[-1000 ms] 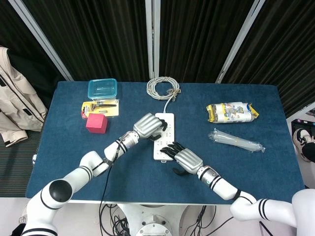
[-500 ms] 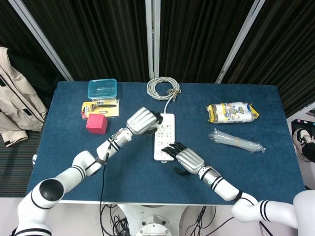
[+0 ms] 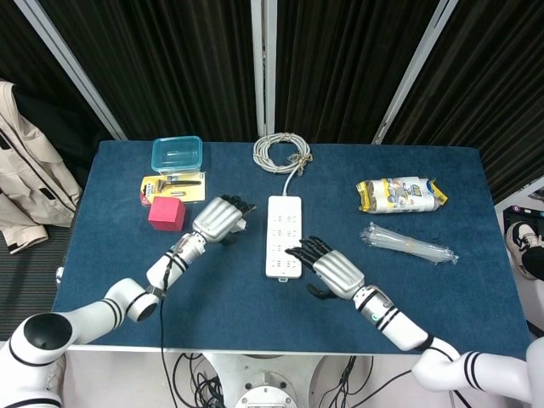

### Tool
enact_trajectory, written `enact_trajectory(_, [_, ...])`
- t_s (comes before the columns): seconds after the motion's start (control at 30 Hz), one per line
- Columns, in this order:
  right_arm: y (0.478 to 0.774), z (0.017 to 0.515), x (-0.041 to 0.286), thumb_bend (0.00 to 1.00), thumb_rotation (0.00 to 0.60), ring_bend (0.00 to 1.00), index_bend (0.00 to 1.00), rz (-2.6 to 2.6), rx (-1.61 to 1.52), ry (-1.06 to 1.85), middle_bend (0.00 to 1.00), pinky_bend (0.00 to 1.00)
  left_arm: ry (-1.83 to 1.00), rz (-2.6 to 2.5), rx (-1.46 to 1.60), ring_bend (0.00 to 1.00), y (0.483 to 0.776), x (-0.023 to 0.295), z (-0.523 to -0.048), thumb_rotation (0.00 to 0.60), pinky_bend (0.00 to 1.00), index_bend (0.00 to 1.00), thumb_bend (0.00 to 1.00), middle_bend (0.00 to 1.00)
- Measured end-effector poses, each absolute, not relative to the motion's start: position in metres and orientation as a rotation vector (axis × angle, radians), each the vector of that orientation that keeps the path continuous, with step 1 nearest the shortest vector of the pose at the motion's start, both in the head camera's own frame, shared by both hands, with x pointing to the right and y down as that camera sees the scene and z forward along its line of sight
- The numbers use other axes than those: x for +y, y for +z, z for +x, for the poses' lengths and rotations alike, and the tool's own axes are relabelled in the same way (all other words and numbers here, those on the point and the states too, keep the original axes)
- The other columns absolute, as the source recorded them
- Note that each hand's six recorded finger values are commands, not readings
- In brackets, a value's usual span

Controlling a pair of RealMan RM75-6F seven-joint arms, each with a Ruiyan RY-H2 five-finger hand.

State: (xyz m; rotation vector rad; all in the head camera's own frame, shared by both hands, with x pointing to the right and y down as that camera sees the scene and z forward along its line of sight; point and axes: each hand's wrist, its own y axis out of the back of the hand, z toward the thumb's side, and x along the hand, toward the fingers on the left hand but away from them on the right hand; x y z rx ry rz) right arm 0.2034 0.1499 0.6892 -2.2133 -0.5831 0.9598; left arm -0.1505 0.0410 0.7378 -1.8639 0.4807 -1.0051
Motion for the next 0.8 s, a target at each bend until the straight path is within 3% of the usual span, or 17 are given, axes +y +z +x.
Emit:
enact_trajectory(0.2, [0.649,0.251,0.135,0.35,0.600,0.00,0.08,-2.066,-0.689,0.980,0.14,0.00,-1.015,-1.846,0.674,0.17,0.705,0.040,-0.198,0.600,0.24,0.16,0.09,0.25])
enact_trajectory(0.4, [0.607,0.324,0.136,0.35,0.600,0.00,0.05,-1.882,-0.821,1.105,0.13,0.00,-1.162,-1.711,0.873,0.15,0.662,0.054,-0.300,0.600,0.20,0.16,0.09,0.24])
enact_trajectory(0.63, [0.575,0.390,0.163,0.35,0.600,0.00,0.01,-1.745,-0.986,1.243,0.11,0.00,-1.449,-1.486,0.983,0.11,0.616,0.118,-0.415,0.600,0.14,0.16,0.09,0.21])
enact_trajectory(0.8, [0.561,0.414,0.189,0.35,0.600,0.00,0.01,-1.702,-1.062,1.298,0.11,0.00,-1.560,-1.420,1.044,0.11,0.595,0.165,-0.444,0.600,0.14,0.16,0.09,0.21])
